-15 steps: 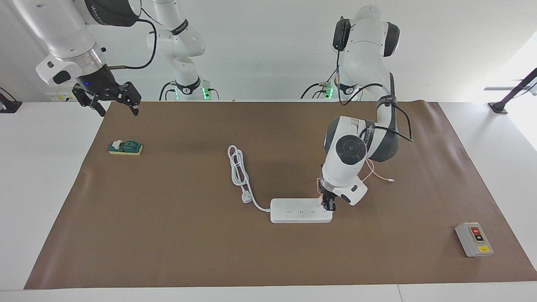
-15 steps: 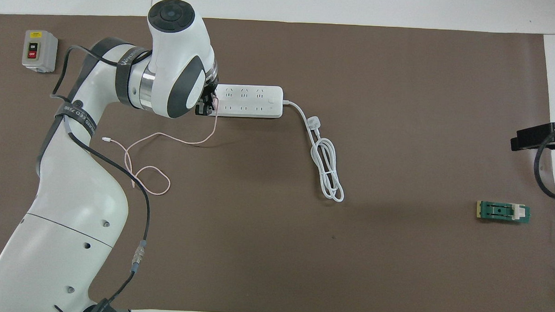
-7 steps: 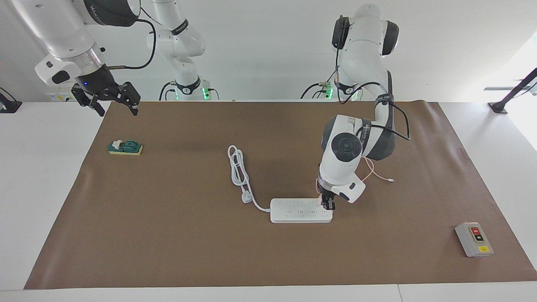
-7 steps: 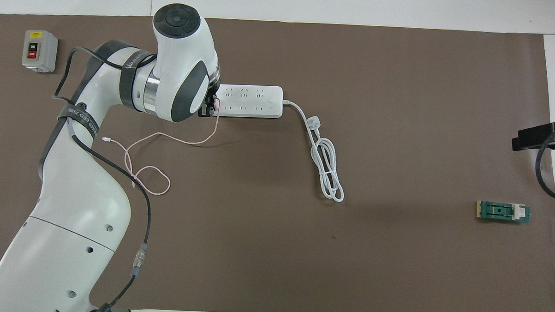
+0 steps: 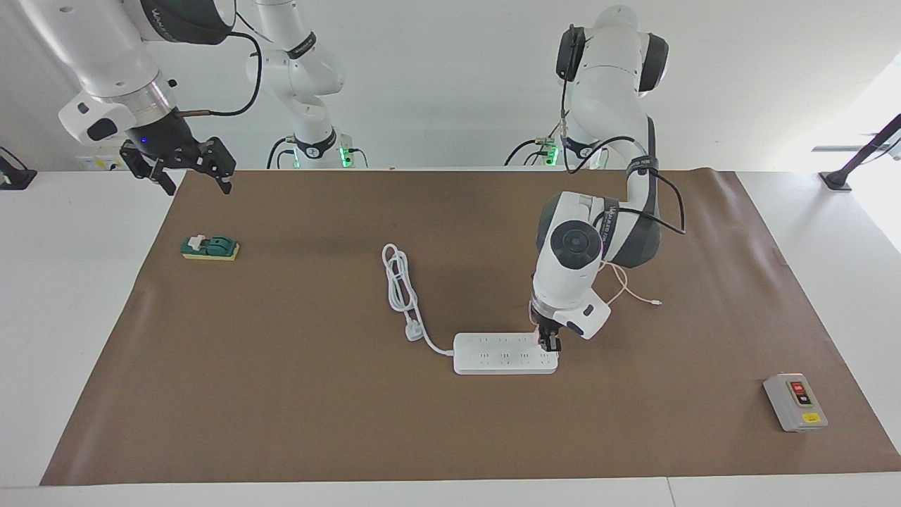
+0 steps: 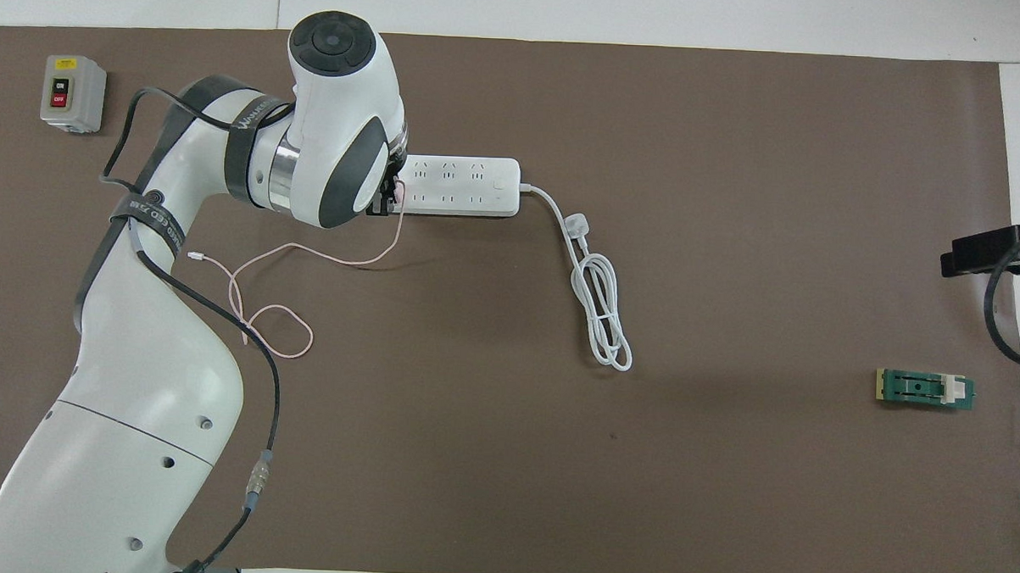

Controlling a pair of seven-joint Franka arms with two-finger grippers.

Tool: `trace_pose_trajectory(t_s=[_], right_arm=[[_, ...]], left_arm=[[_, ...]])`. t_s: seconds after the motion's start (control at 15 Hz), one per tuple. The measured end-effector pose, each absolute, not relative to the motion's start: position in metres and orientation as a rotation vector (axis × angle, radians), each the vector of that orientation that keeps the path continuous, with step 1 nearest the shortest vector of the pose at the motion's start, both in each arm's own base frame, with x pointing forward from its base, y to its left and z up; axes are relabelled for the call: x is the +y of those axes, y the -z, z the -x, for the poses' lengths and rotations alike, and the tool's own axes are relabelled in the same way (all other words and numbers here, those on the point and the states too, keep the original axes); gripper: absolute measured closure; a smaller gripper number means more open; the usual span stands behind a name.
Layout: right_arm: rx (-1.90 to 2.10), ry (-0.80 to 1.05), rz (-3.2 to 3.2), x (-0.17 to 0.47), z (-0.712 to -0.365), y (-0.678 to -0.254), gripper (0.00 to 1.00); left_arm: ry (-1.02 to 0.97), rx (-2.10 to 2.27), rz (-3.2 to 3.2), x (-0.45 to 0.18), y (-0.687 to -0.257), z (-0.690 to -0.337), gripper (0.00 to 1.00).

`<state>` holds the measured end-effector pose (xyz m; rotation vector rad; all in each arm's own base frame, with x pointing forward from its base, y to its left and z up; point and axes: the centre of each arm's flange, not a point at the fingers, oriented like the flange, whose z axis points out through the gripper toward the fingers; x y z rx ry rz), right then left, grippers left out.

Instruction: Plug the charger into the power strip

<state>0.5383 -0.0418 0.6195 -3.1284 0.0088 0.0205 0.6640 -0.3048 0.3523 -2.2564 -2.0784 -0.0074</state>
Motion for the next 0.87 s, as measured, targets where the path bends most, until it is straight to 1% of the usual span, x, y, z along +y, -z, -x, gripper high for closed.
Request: trace_pose_trajectory(t_s=[0.87], right_arm=[[0.009, -0.02, 3.128, -0.0418, -0.5383, -0.6195, 0.0]], left_arm=[[0.022, -2.126, 2.225, -0.3054, -0.3494, -0.6602, 0.69]])
